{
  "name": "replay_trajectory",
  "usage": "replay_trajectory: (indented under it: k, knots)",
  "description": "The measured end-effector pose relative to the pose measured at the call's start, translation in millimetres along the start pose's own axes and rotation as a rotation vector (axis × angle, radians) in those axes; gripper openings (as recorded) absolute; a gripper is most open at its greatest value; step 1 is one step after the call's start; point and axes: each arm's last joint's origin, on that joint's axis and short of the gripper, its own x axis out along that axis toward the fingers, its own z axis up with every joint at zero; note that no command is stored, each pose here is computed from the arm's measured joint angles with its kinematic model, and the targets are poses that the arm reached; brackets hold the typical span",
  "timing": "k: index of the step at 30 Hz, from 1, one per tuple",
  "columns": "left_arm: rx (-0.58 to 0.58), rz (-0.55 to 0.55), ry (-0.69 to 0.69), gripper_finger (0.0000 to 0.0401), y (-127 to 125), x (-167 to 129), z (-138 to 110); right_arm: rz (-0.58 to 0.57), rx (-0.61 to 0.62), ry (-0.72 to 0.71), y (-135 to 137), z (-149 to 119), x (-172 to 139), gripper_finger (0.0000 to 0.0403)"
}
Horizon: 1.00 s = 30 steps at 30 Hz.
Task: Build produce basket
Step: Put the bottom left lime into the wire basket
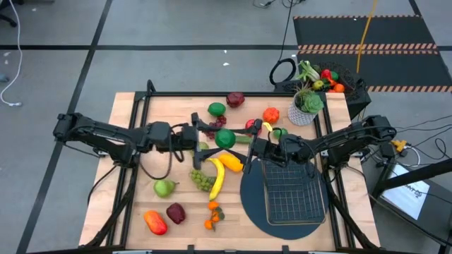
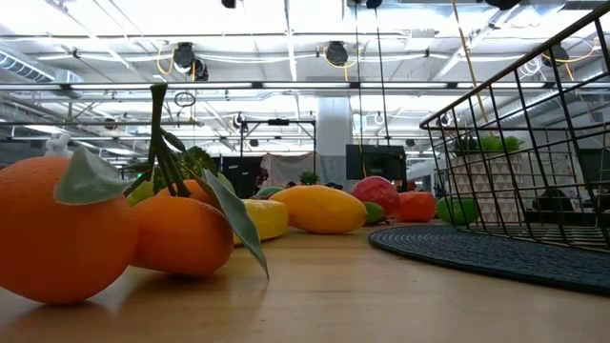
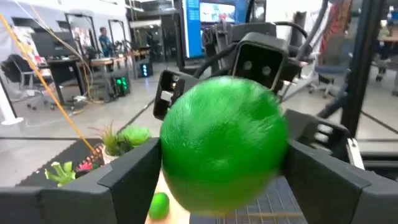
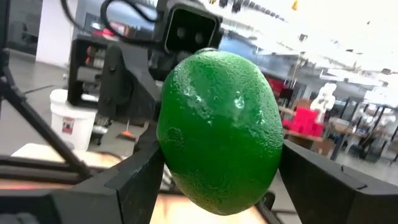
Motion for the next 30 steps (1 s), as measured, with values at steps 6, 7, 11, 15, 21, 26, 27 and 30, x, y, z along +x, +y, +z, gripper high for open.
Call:
replay_trajectory:
  k: [6,7,11,15,21,26,27,30]
  knots:
    - [-0.016,-0.001,0.010,0.0365,4,-21,15,0.029,0.050,0.094,-3,4,-10,0.0290]
    - [-0.016,-0.002,0.018,0.0368,4,-24,16,0.041,0.057,0.123,-3,4,-13,0.0290]
    - [-0.011,0.034,0.061,0.0369,8,-39,20,0.071,0.128,0.225,-6,10,-28,0.0290]
    - [0.010,0.115,0.128,0.0351,12,-47,18,0.094,0.227,0.328,-8,16,-47,0.0290]
    - [0.028,0.134,0.175,0.0312,14,-51,15,0.129,0.339,0.511,-7,19,-79,0.0290]
    - [0.043,0.133,0.189,0.0283,14,-51,14,0.115,0.454,0.645,-9,19,-102,0.0290]
    - [0.049,0.132,0.193,0.0278,14,-52,13,0.108,0.475,0.675,-10,18,-106,0.0290]
    - [0.054,0.131,0.210,0.0264,14,-52,12,0.088,0.514,0.774,-10,14,-118,0.0290]
